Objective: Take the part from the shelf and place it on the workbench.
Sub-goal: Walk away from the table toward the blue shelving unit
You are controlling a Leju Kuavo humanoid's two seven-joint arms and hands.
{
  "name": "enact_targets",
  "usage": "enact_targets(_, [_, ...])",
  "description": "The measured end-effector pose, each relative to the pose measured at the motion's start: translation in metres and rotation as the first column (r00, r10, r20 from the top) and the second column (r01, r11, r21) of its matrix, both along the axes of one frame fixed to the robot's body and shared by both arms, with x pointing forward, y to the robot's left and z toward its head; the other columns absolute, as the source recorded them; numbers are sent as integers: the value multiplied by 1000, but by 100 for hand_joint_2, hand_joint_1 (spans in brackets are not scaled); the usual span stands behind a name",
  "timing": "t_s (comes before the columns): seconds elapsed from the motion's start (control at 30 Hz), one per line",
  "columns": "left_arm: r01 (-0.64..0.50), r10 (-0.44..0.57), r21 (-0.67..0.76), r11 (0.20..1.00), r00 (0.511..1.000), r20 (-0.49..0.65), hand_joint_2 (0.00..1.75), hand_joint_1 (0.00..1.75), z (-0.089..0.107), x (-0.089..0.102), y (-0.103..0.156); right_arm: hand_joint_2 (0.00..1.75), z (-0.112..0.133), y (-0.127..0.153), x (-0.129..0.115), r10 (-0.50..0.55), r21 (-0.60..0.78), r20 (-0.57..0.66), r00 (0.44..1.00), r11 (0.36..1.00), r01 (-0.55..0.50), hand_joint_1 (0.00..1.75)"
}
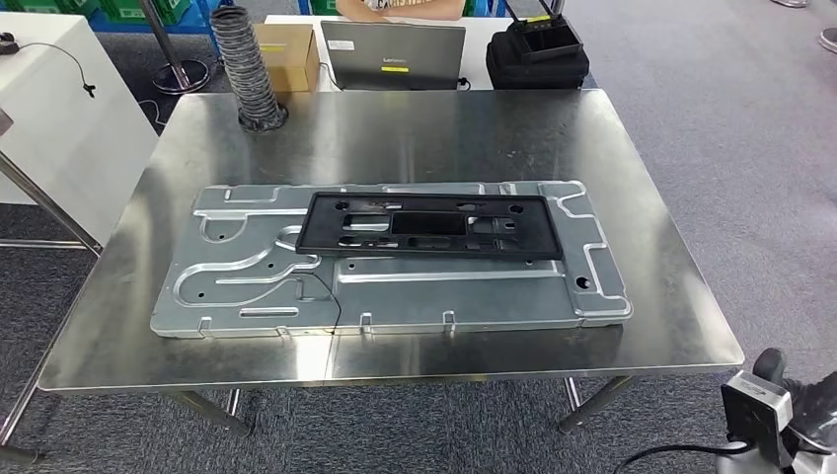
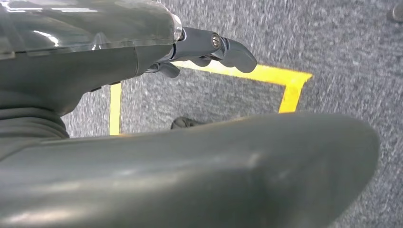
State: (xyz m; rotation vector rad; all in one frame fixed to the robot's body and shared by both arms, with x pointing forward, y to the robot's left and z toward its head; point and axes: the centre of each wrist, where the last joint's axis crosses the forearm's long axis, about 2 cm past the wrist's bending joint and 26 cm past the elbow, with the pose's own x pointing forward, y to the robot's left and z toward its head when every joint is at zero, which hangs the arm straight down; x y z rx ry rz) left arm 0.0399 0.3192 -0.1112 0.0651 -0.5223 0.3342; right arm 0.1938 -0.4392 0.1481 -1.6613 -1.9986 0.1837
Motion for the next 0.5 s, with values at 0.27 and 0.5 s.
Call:
enact_targets(0.27, [0, 0, 0, 1000, 1000, -2, 0, 0, 0, -1, -1, 0, -37, -15, -35, -123, 63, -135, 983, 989, 133, 0])
enact_targets(0.5, [5, -5, -15, 1000, 1000, 8, 0, 0, 0, -1, -3, 0, -80, -25, -53, -170, 140, -300, 939, 965, 220, 0])
